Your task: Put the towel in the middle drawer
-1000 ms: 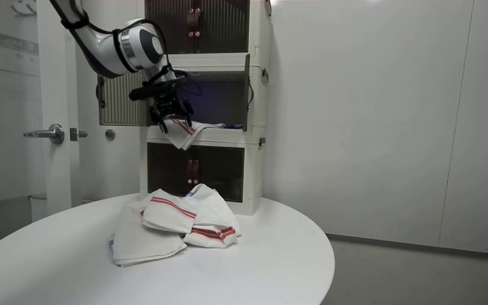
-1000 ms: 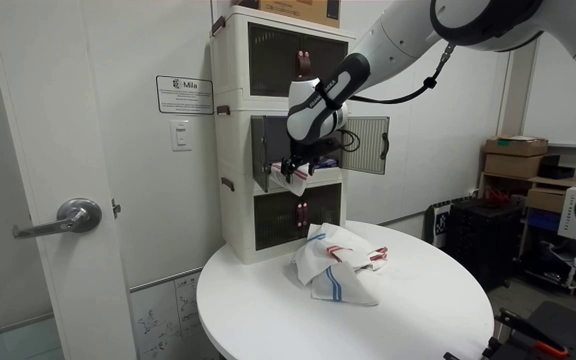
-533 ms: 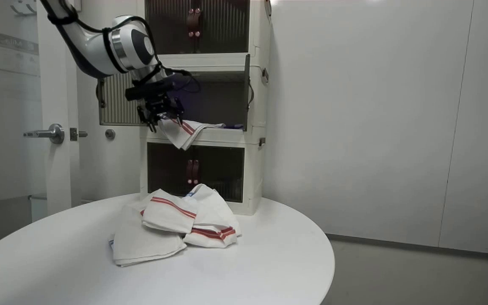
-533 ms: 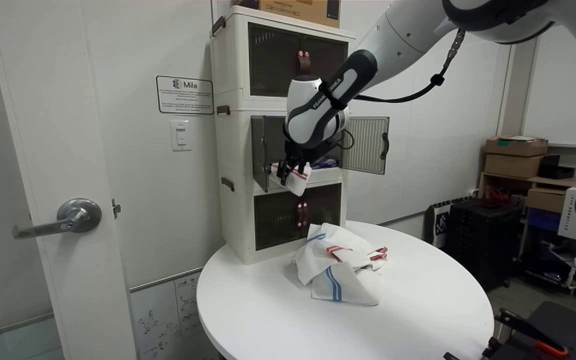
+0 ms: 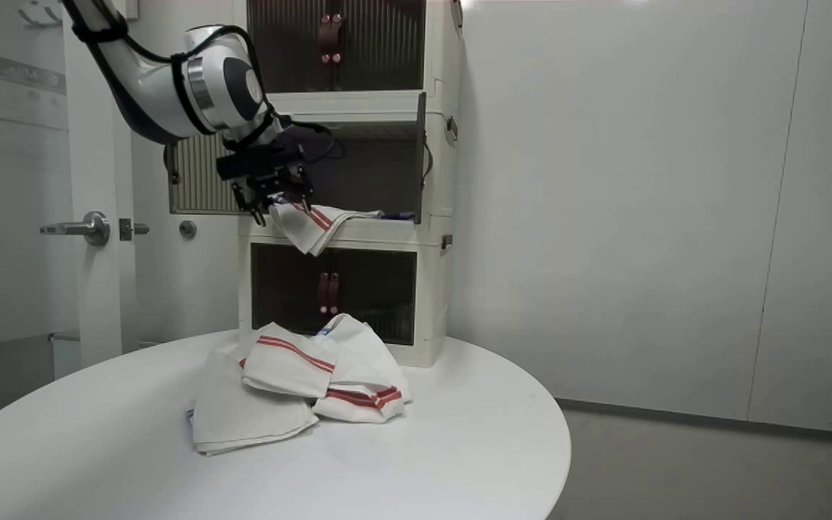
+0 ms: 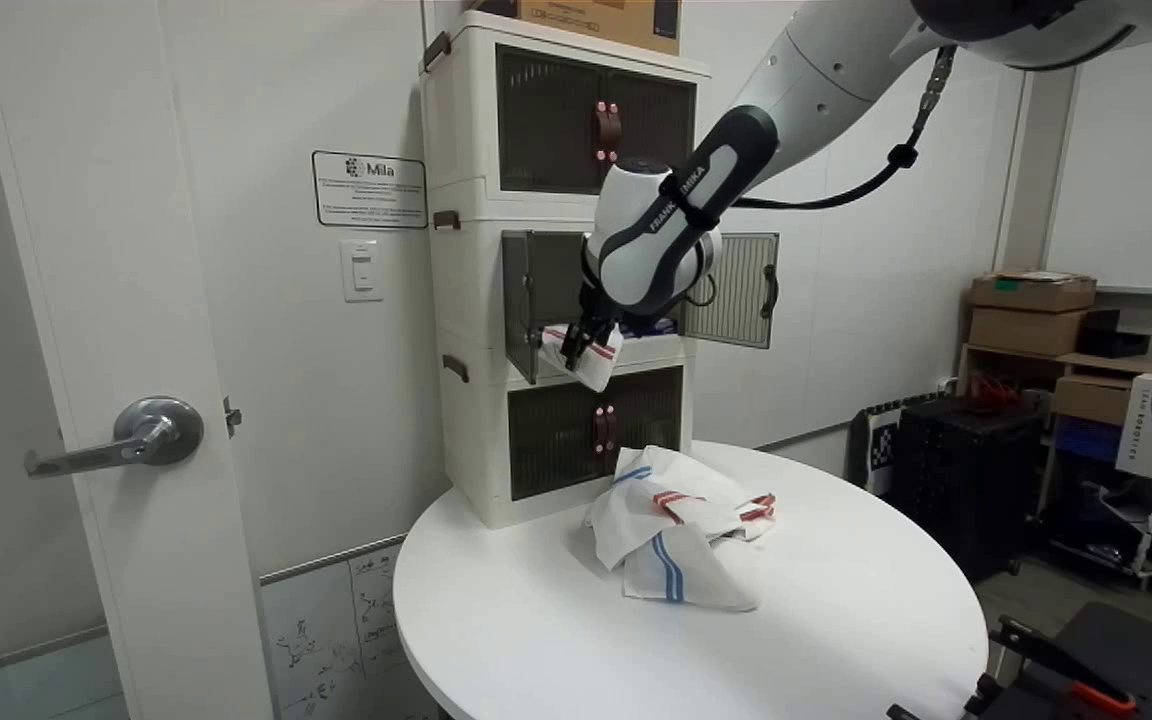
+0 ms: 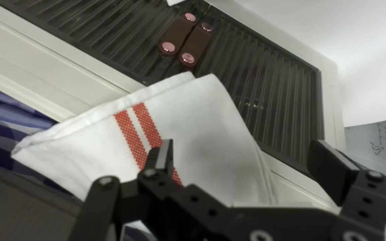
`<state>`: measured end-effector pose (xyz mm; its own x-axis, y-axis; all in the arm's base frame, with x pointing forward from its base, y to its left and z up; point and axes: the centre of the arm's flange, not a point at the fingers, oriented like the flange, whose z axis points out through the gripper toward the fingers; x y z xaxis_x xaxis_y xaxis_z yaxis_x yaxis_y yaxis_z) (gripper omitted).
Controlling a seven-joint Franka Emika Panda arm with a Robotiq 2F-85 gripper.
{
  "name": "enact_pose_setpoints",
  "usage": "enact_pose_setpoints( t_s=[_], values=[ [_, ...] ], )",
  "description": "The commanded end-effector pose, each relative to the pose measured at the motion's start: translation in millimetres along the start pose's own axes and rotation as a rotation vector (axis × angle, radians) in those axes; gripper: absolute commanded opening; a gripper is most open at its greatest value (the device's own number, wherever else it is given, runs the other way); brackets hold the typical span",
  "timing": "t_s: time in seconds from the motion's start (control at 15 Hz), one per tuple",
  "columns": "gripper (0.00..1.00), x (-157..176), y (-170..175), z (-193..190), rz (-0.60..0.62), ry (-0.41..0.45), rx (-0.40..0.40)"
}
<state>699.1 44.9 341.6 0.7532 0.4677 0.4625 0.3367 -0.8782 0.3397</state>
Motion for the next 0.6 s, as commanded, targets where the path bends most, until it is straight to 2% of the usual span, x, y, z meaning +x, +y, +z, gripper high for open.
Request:
enact_pose_setpoints(
  t_s=[0.0,0.53],
  values=[
    [1.00,-14.1,-3.8,5.6,0.056,0.074,-0.070],
    [1.00,-13.9,-9.6,18.1,0.154,0.147,-0.109]
  ],
)
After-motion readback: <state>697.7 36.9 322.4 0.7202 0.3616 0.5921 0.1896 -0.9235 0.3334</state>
